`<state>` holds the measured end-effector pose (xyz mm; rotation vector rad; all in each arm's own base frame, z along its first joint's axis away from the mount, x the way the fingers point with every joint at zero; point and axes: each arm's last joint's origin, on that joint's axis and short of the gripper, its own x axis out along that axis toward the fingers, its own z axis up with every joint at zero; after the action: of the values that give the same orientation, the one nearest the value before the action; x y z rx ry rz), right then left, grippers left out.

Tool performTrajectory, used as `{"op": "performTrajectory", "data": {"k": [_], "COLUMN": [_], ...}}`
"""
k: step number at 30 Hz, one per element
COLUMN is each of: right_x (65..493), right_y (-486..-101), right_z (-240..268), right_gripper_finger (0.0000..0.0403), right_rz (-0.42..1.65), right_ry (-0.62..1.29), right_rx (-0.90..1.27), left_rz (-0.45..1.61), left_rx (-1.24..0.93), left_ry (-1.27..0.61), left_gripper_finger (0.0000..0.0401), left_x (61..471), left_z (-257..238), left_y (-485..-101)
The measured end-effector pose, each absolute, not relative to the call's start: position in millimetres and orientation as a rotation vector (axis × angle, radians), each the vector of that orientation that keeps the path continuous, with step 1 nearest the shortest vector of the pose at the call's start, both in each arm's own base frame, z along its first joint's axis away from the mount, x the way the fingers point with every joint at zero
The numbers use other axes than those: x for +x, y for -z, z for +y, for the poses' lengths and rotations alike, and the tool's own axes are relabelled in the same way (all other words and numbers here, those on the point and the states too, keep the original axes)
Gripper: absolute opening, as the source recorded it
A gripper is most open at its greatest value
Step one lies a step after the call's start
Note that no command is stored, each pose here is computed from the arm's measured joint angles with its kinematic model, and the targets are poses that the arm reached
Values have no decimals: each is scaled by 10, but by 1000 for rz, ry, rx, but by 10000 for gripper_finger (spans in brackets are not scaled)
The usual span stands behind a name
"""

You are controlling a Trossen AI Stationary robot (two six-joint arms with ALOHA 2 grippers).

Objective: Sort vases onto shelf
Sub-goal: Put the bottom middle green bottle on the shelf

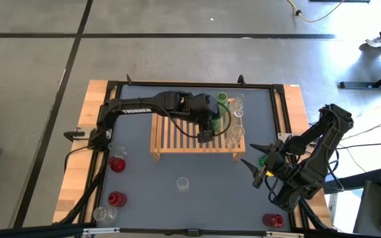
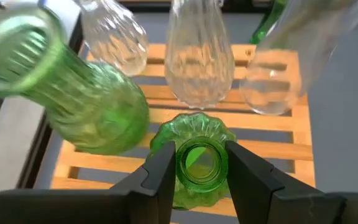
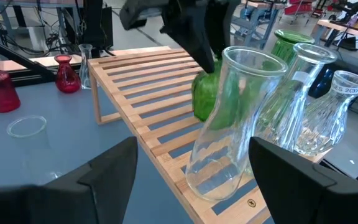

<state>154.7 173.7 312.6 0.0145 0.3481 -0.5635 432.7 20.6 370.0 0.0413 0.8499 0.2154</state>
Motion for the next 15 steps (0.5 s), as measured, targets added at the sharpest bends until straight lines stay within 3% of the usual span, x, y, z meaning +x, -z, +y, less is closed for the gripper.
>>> {"op": "performTrajectory", "data": {"k": [15], "right_x": [1548], "right_y": [-3133], "right_z": [1735], "right_gripper_finger": [294], "right_rz": [322], "right_ry": [567], "right_rx": [5], "left_rz": [809], "left_rx": [30], "left_ry": [-214], "left_gripper_finger": [123], "left_x": [4441], "left_z": [287], "left_y": [-3481]}}
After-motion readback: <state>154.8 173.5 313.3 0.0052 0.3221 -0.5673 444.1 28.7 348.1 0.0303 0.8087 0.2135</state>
